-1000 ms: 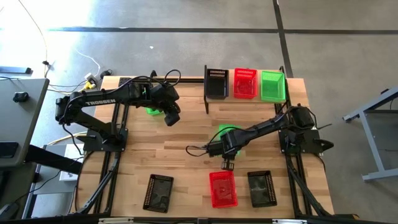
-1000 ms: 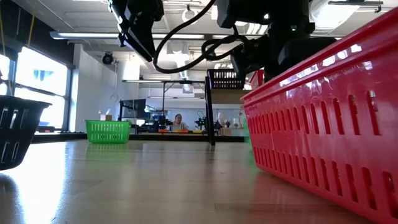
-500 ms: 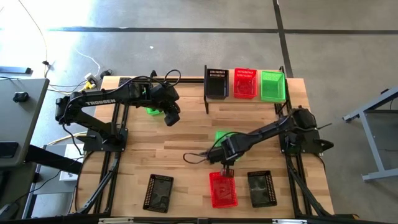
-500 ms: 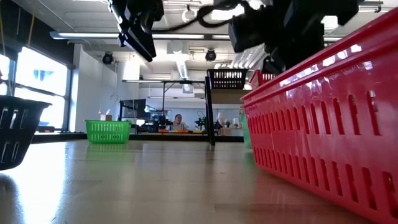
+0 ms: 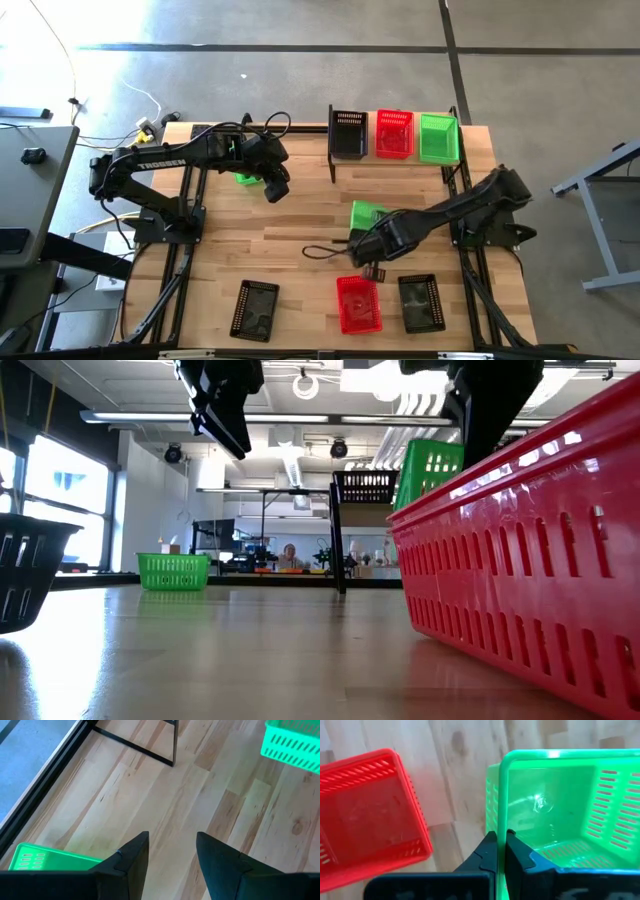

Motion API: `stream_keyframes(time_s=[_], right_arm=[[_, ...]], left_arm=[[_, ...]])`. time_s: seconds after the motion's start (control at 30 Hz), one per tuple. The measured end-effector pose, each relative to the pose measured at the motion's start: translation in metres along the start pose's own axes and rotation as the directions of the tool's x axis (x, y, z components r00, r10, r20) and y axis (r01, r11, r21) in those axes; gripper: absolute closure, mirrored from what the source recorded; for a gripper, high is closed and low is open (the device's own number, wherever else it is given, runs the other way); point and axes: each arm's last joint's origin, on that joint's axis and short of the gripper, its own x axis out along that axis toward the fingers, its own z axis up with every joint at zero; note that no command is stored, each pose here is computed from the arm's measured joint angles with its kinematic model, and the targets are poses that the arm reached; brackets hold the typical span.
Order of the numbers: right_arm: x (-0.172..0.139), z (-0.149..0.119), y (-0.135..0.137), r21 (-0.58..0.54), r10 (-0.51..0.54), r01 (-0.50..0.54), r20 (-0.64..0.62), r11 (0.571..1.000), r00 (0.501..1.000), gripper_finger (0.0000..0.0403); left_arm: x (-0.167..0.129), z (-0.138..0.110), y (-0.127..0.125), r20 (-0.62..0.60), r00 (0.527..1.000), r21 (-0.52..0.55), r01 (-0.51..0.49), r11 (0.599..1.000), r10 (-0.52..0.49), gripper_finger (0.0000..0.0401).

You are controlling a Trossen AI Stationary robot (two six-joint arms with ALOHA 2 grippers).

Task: Stack baskets on shelf by color
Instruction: Stack the bottom green bin on top of the green bin on the shelf

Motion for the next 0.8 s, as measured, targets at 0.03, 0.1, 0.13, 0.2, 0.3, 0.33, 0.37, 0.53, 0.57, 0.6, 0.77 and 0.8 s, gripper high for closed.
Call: stream_keyframes(time_s=[0.03, 0.1, 0.13, 0.2, 0.3, 0.33, 0.37, 0.53, 0.57, 0.6, 0.77, 0.8], right_arm=[[-0.006, -0.002, -0.003, 0.001, -0.009, 0.009, 0.012, 1.000, 1.000, 0.0403], [-0.017, -0.005, -0.010, 0.006, -0.022, 0.022, 0.032, 1.000, 0.999, 0.0403], [-0.023, -0.007, -0.013, 0.005, -0.029, 0.029, 0.041, 1.000, 0.999, 0.0403], [-0.035, -0.012, -0.019, 0.008, -0.052, 0.051, 0.065, 0.999, 0.997, 0.0403], [-0.054, -0.021, -0.031, 0.020, -0.081, 0.079, 0.099, 0.997, 0.992, 0.0403], [-0.060, -0.024, -0.036, 0.024, -0.090, 0.087, 0.107, 0.996, 0.990, 0.0403], [-0.066, -0.027, -0.040, 0.030, -0.099, 0.096, 0.118, 0.995, 0.988, 0.0403], [-0.096, -0.043, -0.061, 0.030, -0.100, 0.096, 0.193, 0.995, 0.976, 0.0403], [-0.102, -0.045, -0.065, 0.034, -0.103, 0.098, 0.212, 0.995, 0.972, 0.0403], [-0.107, -0.048, -0.070, 0.035, -0.113, 0.108, 0.233, 0.994, 0.966, 0.0403], [-0.130, -0.061, -0.092, 0.038, -0.138, 0.133, 0.323, 0.990, 0.936, 0.0403], [-0.134, -0.063, -0.096, 0.035, -0.139, 0.135, 0.335, 0.990, 0.932, 0.0403]], left_arm=[[0.000, 0.000, 0.000, 0.001, 1.000, 0.000, 0.000, 1.000, 0.000, 0.0245], [0.000, 0.000, 0.000, 0.000, 1.000, 0.000, 0.000, 1.000, 0.000, 0.0245], [0.000, 0.000, 0.000, 0.000, 1.000, 0.000, 0.000, 1.000, 0.000, 0.0245], [0.000, 0.000, 0.000, 0.000, 1.000, 0.000, 0.000, 1.000, 0.000, 0.0245], [0.000, 0.000, 0.000, 0.000, 1.000, 0.000, 0.000, 1.000, 0.000, 0.0245], [0.000, 0.000, 0.000, 0.000, 1.000, 0.000, 0.000, 1.000, 0.000, 0.0245], [0.000, 0.000, 0.000, 0.000, 1.000, 0.000, 0.000, 1.000, 0.000, 0.0245], [0.000, 0.000, 0.000, 0.000, 1.000, -0.001, 0.000, 1.000, 0.000, 0.0245], [0.000, 0.000, 0.000, 0.000, 1.000, 0.000, 0.000, 1.000, 0.000, 0.0245], [0.000, 0.000, 0.000, 0.001, 1.000, 0.000, 0.000, 1.000, 0.000, 0.0245], [0.000, 0.000, 0.000, 0.000, 1.000, -0.001, 0.000, 1.000, 0.000, 0.0245], [0.000, 0.000, 0.000, 0.001, 1.000, -0.001, 0.000, 1.000, 0.000, 0.0245]])
